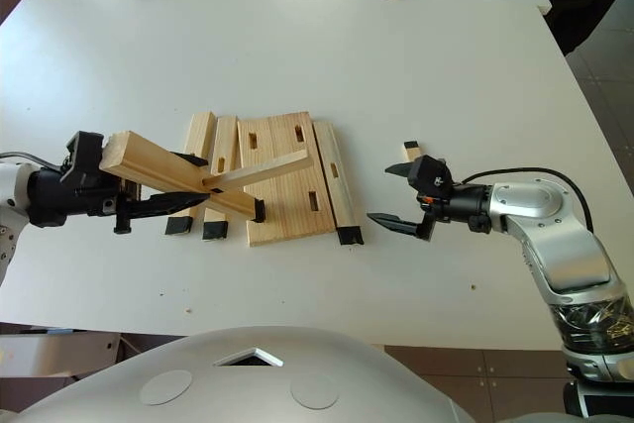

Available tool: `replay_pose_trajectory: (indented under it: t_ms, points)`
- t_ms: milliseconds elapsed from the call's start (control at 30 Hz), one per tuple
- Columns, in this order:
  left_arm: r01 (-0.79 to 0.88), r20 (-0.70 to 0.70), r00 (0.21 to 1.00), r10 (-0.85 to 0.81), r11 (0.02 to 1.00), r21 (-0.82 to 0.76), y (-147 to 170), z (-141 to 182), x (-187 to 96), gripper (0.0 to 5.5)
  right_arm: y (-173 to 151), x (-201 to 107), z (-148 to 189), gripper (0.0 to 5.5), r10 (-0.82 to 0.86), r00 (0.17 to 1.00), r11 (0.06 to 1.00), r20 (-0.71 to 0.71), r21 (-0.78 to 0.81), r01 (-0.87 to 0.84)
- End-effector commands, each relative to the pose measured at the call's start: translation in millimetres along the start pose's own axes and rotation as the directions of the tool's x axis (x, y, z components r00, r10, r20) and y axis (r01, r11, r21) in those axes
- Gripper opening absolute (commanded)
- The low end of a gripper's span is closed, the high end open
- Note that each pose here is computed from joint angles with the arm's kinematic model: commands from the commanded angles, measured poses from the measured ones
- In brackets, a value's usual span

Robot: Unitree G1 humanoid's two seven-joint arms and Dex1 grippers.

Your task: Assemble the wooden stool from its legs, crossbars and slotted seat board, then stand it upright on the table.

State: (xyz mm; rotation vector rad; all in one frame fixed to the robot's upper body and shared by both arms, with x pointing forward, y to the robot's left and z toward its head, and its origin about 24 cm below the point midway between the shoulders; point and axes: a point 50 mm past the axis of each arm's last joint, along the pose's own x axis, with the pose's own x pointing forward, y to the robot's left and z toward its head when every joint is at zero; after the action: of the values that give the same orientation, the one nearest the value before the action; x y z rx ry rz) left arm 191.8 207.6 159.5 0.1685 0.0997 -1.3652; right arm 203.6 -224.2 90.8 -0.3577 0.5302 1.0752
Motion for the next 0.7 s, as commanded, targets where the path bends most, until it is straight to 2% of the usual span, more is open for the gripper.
replay_pose_trajectory:
  t_ms: [33, 333, 700]
  points:
    - [0.000, 0.011, 1.000, 0.000, 1.000, -0.005, -3, 0, 5, 2.07, -3, 0, 4, 4.86, -0.010, 1.000, 1.000, 0.006, -0.022, 0.010]
    - [-0.012, -0.021, 1.000, 0.012, 1.000, 0.024, -5, -11, 4, 2.07, -5, -1, 5, 4.86, -0.007, 1.000, 1.000, 0.004, -0.030, 0.007]
    - [-0.028, -0.029, 0.999, 0.030, 0.998, 0.062, 8, -4, -3, 2.07, -4, 0, 3, 4.86, -0.008, 1.000, 1.000, 0.002, -0.025, 0.008]
